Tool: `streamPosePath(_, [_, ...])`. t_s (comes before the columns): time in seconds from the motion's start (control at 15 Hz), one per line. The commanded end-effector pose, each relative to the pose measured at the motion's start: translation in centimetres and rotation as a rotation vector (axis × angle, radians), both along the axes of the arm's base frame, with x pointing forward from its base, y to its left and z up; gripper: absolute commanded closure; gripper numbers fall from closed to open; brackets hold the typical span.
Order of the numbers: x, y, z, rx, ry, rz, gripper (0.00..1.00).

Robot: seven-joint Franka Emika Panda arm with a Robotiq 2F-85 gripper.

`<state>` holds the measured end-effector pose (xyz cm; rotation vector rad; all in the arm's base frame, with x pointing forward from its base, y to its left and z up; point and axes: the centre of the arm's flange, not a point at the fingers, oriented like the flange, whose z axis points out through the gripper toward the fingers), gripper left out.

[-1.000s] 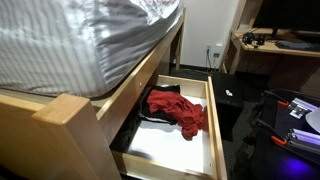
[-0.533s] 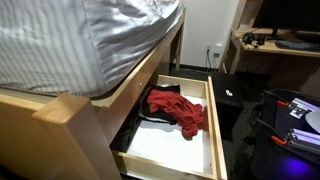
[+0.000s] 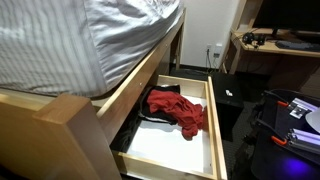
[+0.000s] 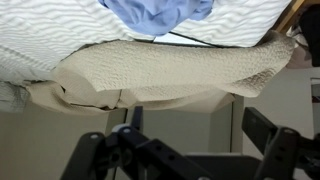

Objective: Remove the blue t-shirt from the topmost drawer on the left then place it back in the drawer

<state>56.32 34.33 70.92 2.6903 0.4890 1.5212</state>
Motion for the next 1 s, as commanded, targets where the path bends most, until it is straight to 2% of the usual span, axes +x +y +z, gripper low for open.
streamPosePath(0.0, [0.2, 0.1, -0.6, -0.042, 0.023, -0.026, 0.00])
streamPosePath(0.07, [0.5, -0.7, -0.3, -0.071, 0.056, -0.111, 0.00])
streamPosePath(0.27, [-1.3, -4.3, 4.9, -0.058, 0.112, -0.291, 0.00])
streamPosePath(0.4, [-3.2, -7.6, 8.6, -0.013, 0.159, -0.404, 0.00])
streamPosePath(0.53, [-5.5, -11.1, 11.7, 0.092, 0.223, -0.458, 0.00])
streamPosePath(0.67, [-8.7, -15.3, 15.2, 0.204, 0.246, -0.488, 0.00])
streamPosePath(0.8, [-12.7, -19.1, 17.8, 0.324, 0.216, -0.491, 0.00])
streamPosePath(0.93, [-15.2, -21.6, 19.2, 0.441, 0.155, -0.460, 0.00])
